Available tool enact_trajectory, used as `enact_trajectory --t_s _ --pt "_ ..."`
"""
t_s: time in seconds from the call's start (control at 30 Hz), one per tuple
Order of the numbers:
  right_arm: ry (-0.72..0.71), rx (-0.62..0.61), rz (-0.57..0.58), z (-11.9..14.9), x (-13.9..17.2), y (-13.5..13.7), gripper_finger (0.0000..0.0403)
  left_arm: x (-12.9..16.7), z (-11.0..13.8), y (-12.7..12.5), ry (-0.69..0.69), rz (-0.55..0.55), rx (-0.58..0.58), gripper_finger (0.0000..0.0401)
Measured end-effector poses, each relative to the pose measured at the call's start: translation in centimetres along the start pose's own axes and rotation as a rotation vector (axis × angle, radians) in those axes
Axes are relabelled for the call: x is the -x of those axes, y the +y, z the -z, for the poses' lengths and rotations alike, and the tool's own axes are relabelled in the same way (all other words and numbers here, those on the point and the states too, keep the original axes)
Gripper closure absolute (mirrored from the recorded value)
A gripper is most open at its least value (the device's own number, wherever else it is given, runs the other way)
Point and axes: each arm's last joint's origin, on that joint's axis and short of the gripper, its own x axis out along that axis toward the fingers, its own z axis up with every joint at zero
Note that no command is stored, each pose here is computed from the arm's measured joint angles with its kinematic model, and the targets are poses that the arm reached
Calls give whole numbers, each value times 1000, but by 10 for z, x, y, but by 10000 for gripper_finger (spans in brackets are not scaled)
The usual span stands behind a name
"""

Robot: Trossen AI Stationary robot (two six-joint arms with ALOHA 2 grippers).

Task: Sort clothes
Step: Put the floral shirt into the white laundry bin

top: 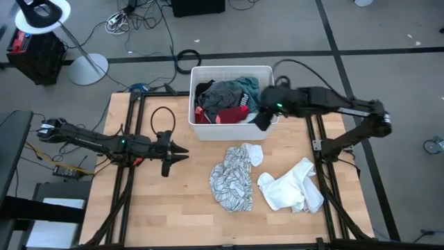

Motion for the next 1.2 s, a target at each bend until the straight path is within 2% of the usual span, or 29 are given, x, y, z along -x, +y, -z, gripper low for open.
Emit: enact_trajectory --t_s 0.23,0.5,0.7,0.87,1.03,1.2 --pt "-31 -151 -33 61 22 -8 247 -11 -18 -15 118 -29 -70 280" --pt "5 -286 -71 124 18 -2 252 -37 -35 -52 233 -63 -210 280" --pt "-33 -331 -87 151 13 12 255 -55 -46 -72 343 -76 -263 280" --pt "-78 -347 -139 166 11 30 256 -71 -55 -82 358 -66 -306 280" --pt "-108 -341 -161 184 10 45 262 -86 -58 -89 374 -50 -299 280" --pt "-122 -332 -162 200 11 51 265 -104 -54 -88 372 -90 -138 280"
